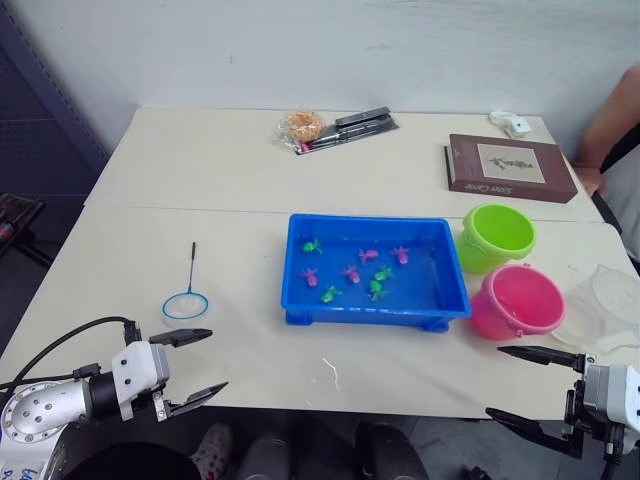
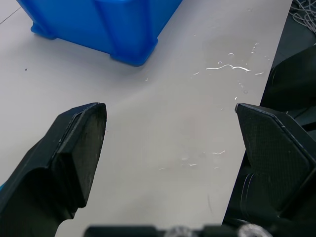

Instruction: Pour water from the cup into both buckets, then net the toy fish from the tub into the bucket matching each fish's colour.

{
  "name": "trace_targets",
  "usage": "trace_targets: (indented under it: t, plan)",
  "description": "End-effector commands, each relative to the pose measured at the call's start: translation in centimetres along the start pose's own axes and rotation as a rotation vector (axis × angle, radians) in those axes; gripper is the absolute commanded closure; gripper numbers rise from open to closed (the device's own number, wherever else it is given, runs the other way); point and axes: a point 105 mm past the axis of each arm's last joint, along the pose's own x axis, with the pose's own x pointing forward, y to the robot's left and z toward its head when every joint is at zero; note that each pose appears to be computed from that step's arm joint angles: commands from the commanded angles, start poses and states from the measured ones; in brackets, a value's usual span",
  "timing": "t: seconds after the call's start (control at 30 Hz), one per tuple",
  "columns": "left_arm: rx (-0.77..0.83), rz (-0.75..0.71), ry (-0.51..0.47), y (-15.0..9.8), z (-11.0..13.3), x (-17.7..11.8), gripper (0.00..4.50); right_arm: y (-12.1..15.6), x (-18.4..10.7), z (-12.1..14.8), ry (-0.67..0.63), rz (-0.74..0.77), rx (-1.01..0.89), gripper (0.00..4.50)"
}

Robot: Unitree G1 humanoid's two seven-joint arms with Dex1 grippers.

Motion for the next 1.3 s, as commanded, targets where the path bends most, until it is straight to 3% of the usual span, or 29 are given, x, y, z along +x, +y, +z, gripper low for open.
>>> trace_targets:
  t: [0.03,0.1,0.2,0.43,0.63,0.9,1.3]
  plan:
    - [-0.069,-0.057,-0.056,-0.2,0.9,0.0,0.03,-0.9,-1.0,0.9,-0.051,-0.162,0.05,0.0]
    - [-0.181,-0.144,-0.158,-0.8,2.7,0.5,0.03,-2.2,-3.2,1.4,-0.094,-0.414,0.146,0.0]
    - [-0.188,-0.246,-0.237,-1.7,5.1,1.7,0.03,-3.4,-6.4,0.9,-0.091,-0.701,0.225,0.0]
    - [-0.143,-0.332,-0.365,-2.0,9.8,4.1,0.03,-3.5,-10.1,-1.5,-0.03,-1.057,0.336,0.0]
    - [-0.107,-0.351,-0.428,-1.6,12.5,5.0,0.03,-4.0,-12.1,-6.1,0.044,-1.393,0.478,0.0]
    - [-0.104,-0.297,-0.477,0.0,14.2,5.8,0.03,-5.8,-10.3,-10.1,0.095,-1.449,0.593,0.0]
    - [-0.103,-0.28,-0.466,-0.3,14.9,6.3,0.03,-7.7,-10.9,-12.2,0.151,-1.566,0.581,0.0]
